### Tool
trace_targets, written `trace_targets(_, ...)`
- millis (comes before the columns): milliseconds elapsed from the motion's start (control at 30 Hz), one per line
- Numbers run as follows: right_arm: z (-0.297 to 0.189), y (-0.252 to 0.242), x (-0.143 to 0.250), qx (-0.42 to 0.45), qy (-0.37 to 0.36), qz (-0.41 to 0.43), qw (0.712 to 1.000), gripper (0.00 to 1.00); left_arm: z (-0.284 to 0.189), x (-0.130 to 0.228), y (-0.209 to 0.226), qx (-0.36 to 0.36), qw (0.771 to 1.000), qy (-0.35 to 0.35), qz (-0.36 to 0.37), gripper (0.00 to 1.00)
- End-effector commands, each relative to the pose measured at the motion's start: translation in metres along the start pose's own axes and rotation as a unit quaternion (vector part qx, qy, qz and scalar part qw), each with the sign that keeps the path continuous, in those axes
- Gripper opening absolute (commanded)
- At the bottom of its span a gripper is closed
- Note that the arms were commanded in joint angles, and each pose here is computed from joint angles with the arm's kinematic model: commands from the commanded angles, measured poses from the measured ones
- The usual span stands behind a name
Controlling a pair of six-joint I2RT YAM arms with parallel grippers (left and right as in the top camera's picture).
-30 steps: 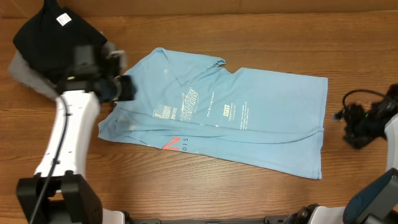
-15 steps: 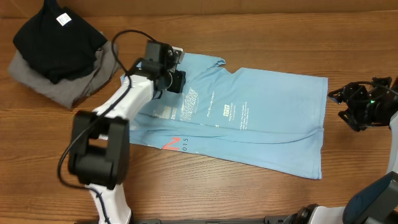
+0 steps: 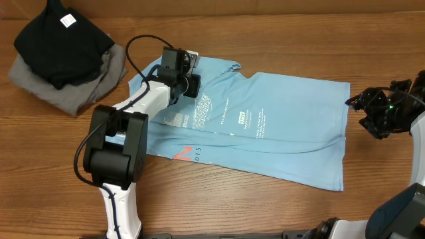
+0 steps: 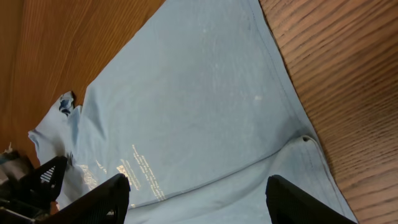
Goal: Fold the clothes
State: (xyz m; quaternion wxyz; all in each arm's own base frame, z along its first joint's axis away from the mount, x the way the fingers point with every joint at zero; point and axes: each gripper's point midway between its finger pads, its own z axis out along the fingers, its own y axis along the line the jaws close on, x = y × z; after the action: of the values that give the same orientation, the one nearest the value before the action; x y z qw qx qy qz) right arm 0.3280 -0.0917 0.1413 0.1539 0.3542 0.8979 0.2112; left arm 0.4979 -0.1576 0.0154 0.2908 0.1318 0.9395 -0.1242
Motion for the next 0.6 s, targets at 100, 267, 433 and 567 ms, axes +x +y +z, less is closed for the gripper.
trace_targets(100, -0.004, 0.003, -0.006, 0.004, -0.013, -0.013, 1.000, 0.73, 0.008, -0.003, 0.002, -0.012, 1.000, -0.004, 0.000, 0.38)
trace_targets(267, -0.004, 0.003, -0.006, 0.004, -0.014, -0.014, 1.000, 0.73, 0.015, 0.004, 0.004, -0.011, 1.000, 0.003, -0.005, 0.24)
trace_targets(433, -0.004, 0.003, -0.007, 0.003, -0.016, -0.015, 1.000, 0.73, 0.012, -0.004, 0.002, -0.007, 0.998, -0.004, -0.056, 0.04)
trace_targets(567, -0.004, 0.006, -0.016, -0.003, -0.033, -0.023, 0.999, 0.74, 0.001, -0.021, 0.001, -0.006, 0.998, -0.012, -0.066, 0.04)
